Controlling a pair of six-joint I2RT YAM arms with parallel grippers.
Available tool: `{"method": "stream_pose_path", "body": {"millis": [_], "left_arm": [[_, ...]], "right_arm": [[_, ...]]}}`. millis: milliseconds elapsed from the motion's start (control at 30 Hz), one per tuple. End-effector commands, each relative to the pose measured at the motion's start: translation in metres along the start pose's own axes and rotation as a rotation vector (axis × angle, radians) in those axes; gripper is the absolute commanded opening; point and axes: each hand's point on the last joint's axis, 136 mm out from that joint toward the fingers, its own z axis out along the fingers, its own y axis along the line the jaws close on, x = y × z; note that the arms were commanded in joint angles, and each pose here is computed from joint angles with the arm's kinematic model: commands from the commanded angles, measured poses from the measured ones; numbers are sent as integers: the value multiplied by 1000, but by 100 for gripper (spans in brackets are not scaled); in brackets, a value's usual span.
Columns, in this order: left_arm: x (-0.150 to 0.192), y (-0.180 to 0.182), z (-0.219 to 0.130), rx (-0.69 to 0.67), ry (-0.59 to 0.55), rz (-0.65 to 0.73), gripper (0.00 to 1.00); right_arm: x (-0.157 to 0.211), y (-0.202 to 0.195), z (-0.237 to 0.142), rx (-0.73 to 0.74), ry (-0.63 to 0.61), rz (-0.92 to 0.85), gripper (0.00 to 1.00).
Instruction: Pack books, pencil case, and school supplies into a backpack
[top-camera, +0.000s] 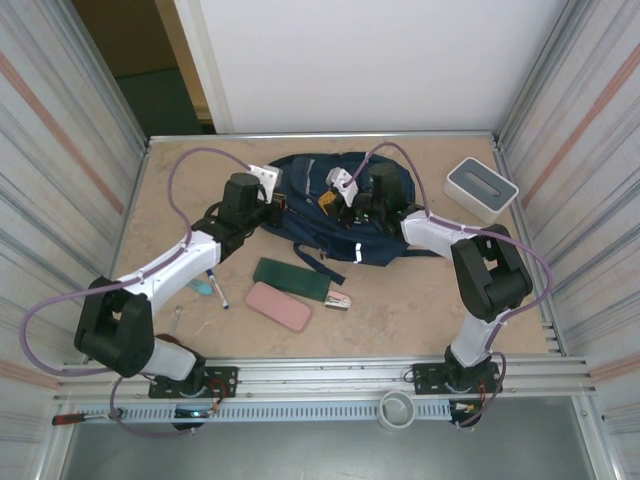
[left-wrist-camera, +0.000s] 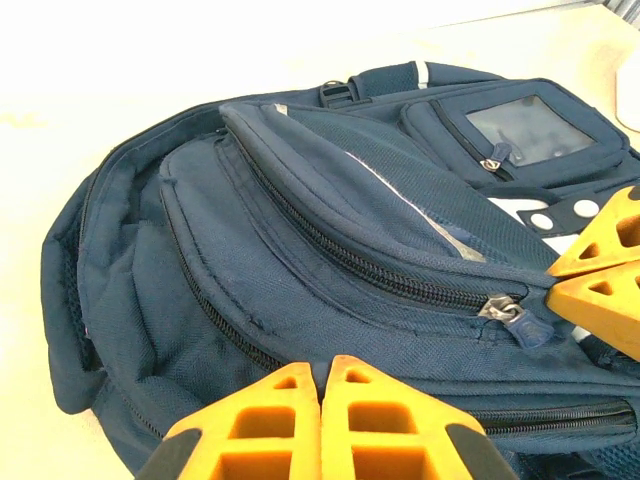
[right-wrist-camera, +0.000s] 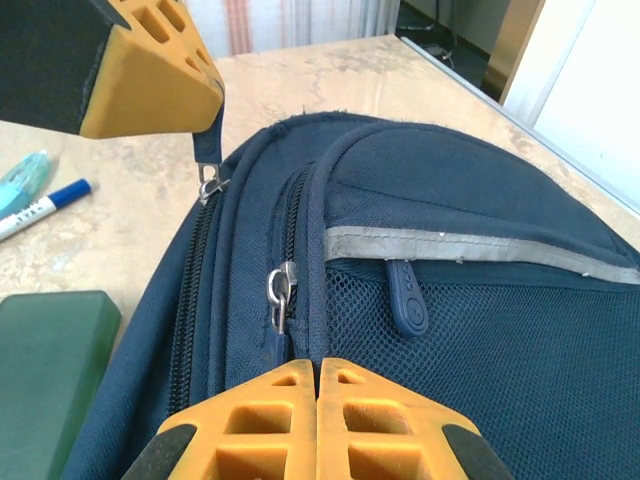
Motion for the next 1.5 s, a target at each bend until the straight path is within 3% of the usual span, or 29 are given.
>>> {"method": "stream_pose_path", "body": {"millis": [0,467,1000,1133,1267,1467], "left_arm": [[-40,24,-25,-84,-135,36,0],[-5,-68,7,125,-42,124,0],[-16,-122,-1,289,-92,46,0],[-15,-120,3,269,-88,54,0],[-10,-95,4,135,-80,88,0],[-7,-61,-1,38,-70,104,0]], "right_arm": [[4,-29,-20,91,49,-4,0],[-11,-24,-2,72,10,42,0],[-2,-37,4,163,48,77,0],[-3,-33,3,152,34,75,0],[0,-36,-9,136,32,67,0],[4,-39,-23,142,42,62,0]]}}
